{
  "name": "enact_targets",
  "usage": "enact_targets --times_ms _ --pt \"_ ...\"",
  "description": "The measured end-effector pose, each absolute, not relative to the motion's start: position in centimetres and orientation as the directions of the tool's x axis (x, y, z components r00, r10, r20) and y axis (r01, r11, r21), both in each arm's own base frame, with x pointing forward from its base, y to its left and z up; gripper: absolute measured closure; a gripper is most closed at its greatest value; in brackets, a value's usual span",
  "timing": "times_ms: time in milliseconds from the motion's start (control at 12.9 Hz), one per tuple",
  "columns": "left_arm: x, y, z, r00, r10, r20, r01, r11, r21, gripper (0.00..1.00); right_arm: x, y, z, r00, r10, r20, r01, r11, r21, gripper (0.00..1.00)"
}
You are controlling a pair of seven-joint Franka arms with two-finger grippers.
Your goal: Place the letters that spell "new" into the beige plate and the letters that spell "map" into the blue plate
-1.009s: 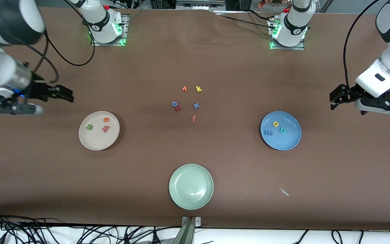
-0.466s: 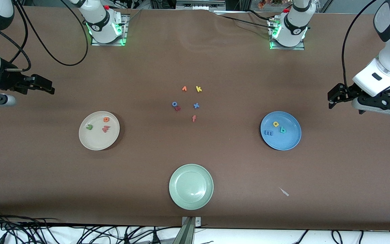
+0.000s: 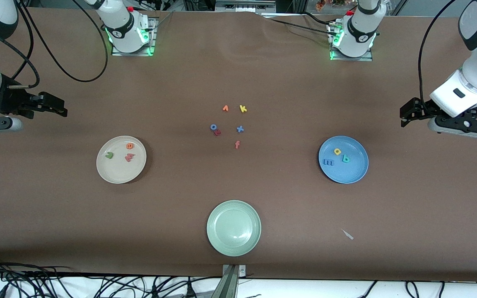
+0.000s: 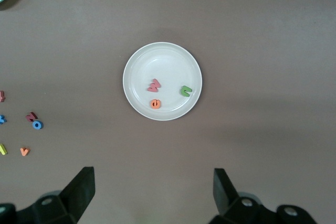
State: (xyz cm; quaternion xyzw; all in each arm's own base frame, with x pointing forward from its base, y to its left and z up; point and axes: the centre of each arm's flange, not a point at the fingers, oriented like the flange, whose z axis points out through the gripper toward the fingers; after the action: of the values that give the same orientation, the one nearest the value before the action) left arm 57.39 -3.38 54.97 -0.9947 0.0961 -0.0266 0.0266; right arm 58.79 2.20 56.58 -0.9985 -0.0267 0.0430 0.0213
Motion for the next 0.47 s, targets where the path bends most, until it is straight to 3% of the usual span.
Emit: enact_targets --times_ms 466 --pt "57.20 -3.32 55.78 0.984 -0.172 0.032 -0.170 -0.984 -0.056 0.00 58.86 1.92 56.43 0.994 0.059 -0.088 0.058 -0.998 -0.011 0.00"
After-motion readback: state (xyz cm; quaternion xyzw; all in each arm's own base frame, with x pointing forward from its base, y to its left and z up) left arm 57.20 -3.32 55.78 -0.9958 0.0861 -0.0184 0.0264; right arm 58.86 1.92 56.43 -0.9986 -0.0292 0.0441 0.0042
